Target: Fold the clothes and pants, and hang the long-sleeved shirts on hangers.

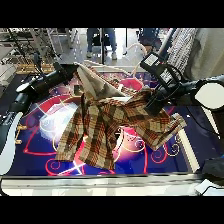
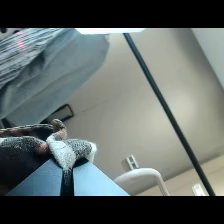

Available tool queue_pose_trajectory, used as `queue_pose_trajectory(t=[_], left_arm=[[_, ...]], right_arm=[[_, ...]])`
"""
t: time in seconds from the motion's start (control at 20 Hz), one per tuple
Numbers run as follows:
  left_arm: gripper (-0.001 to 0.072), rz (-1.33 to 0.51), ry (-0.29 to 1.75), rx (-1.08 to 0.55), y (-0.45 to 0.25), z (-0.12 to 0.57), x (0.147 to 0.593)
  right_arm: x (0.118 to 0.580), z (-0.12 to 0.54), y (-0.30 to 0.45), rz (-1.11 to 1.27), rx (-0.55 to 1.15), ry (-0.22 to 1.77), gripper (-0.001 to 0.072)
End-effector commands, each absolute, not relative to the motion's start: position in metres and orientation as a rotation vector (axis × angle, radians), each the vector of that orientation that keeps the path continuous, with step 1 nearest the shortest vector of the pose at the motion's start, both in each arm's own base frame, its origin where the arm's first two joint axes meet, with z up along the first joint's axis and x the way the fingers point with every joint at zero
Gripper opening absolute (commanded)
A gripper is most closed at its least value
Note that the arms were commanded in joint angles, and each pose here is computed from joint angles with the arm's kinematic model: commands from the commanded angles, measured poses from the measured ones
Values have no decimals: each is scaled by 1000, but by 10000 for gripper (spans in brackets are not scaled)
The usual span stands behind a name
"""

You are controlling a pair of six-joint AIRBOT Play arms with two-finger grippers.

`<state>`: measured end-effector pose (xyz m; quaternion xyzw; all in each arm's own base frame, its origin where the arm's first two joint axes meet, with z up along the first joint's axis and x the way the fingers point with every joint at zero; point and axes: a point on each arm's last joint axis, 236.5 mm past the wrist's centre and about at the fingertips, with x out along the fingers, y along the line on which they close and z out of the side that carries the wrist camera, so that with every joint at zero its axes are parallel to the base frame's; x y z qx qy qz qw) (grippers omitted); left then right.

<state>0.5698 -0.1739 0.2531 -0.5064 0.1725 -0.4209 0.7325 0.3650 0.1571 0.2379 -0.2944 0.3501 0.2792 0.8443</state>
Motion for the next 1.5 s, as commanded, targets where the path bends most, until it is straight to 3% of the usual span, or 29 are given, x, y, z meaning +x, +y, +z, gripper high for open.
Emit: queue_pose_trajectory(t=[0.0, 0.25, 0.5, 0.8, 1.15, 1.45], left_arm=[[18, -857, 381, -1116, -163, 247, 581], [19, -967, 373, -1098, -171, 274, 557], [19, -1003, 475, -968, -187, 258, 535], [19, -1125, 597, -834, -245, 249, 491], [18, -896, 916, -404, -290, 159, 451], [18, -864, 805, -364, -307, 189, 449]], right_arm=[[356, 221, 144, 609, -720, 818, 50], [389, 171, 109, 456, -831, 1005, 50], [433, 104, 84, 166, -735, 1174, 50], [438, 51, 91, 174, -759, 1295, 50], [448, 95, 86, 38, -572, 1236, 50], [439, 165, 97, 68, -494, 1149, 51]])
